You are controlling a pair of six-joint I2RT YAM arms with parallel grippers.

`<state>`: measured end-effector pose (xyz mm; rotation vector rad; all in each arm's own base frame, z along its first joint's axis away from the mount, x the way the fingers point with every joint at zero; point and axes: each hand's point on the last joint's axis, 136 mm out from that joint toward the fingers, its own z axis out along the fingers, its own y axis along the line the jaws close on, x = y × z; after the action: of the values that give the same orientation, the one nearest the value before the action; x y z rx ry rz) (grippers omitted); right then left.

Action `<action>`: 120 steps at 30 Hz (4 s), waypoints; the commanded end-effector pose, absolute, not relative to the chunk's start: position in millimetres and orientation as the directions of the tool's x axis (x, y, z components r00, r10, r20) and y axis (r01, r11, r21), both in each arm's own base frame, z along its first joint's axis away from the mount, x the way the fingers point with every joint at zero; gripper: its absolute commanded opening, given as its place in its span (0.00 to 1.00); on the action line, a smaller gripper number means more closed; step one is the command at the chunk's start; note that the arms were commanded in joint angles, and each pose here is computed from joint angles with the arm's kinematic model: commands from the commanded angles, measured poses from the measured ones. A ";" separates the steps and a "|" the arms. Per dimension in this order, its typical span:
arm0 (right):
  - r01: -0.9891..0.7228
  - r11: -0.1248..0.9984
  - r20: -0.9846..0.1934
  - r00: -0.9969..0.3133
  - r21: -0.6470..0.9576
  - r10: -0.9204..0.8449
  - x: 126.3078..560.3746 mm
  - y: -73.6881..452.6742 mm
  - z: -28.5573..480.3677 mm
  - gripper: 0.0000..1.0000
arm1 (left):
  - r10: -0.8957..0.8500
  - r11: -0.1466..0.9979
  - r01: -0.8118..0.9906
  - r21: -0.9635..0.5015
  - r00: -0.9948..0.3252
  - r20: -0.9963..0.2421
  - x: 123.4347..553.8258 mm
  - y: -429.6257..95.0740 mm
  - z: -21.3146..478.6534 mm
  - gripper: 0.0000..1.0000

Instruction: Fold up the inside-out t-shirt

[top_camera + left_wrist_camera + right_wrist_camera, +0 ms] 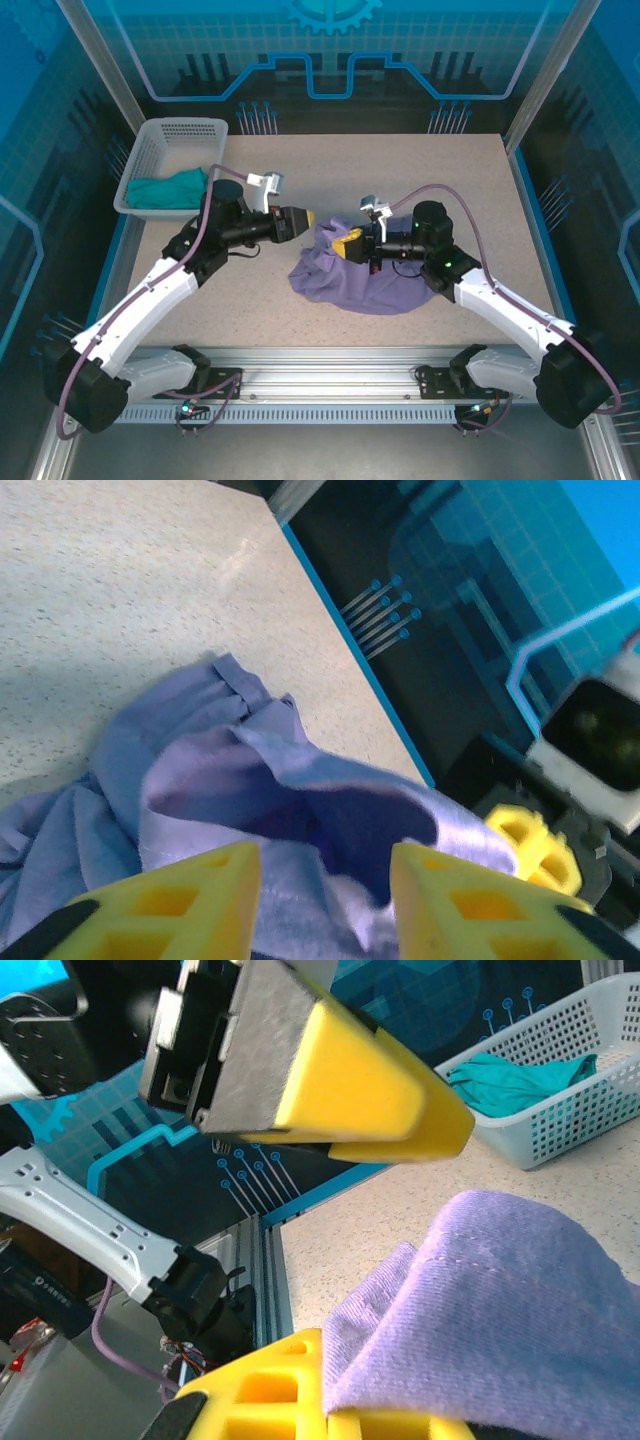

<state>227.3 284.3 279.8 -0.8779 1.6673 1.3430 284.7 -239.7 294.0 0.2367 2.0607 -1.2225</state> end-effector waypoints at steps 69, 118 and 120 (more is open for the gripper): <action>-0.541 0.758 -0.711 -0.687 0.364 -0.149 290.6 197.0 178.1 0.66 | -0.026 0.864 0.451 -0.222 -0.401 -0.916 288.2 -219.7 331.0 0.00; -0.417 0.909 -0.657 -0.684 -0.004 -0.317 428.3 180.1 170.4 0.00 | -0.357 0.903 0.059 -0.426 -0.450 -0.819 334.7 -116.1 292.1 0.00; -0.400 0.916 -0.745 -0.623 0.040 -0.240 440.2 170.0 215.7 0.00 | -0.386 0.888 0.079 -0.452 -0.405 -0.829 340.0 -115.2 312.9 0.00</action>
<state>413.7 185.3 126.7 -0.5553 2.4935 0.1906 326.7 -114.1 262.6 -0.1961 2.0748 -0.4298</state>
